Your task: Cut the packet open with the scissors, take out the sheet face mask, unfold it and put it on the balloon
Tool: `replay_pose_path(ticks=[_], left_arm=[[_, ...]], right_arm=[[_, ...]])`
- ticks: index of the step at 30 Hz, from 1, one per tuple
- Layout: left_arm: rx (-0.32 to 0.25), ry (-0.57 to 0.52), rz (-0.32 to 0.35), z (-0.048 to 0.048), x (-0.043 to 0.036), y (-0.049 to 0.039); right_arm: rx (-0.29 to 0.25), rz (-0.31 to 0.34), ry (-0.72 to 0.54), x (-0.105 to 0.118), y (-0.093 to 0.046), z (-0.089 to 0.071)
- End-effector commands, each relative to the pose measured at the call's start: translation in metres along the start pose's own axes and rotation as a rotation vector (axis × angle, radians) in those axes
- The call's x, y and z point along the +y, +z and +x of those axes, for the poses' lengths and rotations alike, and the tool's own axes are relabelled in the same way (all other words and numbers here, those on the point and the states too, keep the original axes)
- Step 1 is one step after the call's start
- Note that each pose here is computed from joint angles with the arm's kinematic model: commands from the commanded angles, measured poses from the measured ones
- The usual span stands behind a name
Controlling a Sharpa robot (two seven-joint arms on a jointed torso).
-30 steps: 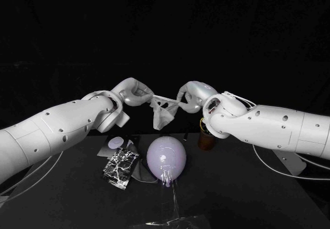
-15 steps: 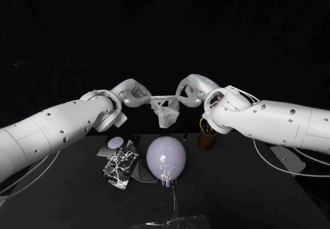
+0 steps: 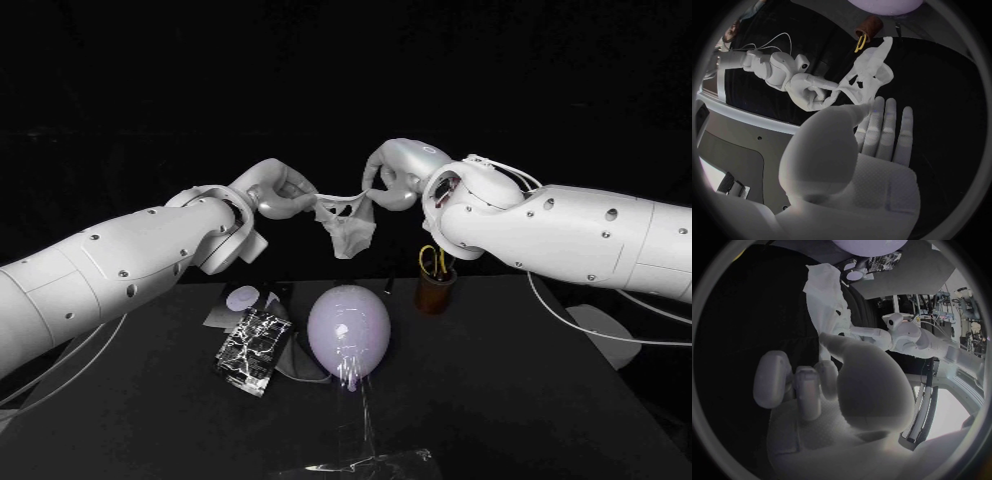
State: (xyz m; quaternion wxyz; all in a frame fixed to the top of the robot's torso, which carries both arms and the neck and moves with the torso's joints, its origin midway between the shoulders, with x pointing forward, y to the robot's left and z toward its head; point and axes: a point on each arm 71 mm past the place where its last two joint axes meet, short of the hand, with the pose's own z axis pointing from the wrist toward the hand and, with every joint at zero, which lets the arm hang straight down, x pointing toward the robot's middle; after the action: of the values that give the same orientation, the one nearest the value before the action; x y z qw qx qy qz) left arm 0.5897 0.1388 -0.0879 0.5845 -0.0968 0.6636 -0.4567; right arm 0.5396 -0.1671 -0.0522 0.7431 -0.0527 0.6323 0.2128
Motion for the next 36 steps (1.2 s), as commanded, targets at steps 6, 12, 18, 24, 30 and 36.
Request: replay_pose_path(ticks=[6,12,18,24,30,36], left_arm=[[-0.143,-0.103,0.042,-0.0195,-0.0079,-0.0006],[-0.097,-0.072,0.047,-0.017,-0.0128,0.0012],[-0.053,-0.04,0.04,-0.0093,-0.0132,0.0018],[-0.034,-0.022,0.02,-0.0078,-0.0062,-0.0027],[0.006,-0.038,0.019,-0.0052,-0.0004,-0.0093],[0.049,-0.057,0.032,-0.0014,-0.0015,-0.0148]], right_arm=[[0.051,-0.047,-0.231,0.005,0.004,0.004],[0.029,-0.053,-0.198,0.009,0.005,0.005],[0.008,-0.062,-0.128,0.014,0.002,0.006],[0.004,-0.052,-0.026,0.013,0.0,0.005],[0.017,-0.038,0.1,0.006,-0.001,0.005],[0.018,-0.035,0.203,0.003,-0.003,0.004]])
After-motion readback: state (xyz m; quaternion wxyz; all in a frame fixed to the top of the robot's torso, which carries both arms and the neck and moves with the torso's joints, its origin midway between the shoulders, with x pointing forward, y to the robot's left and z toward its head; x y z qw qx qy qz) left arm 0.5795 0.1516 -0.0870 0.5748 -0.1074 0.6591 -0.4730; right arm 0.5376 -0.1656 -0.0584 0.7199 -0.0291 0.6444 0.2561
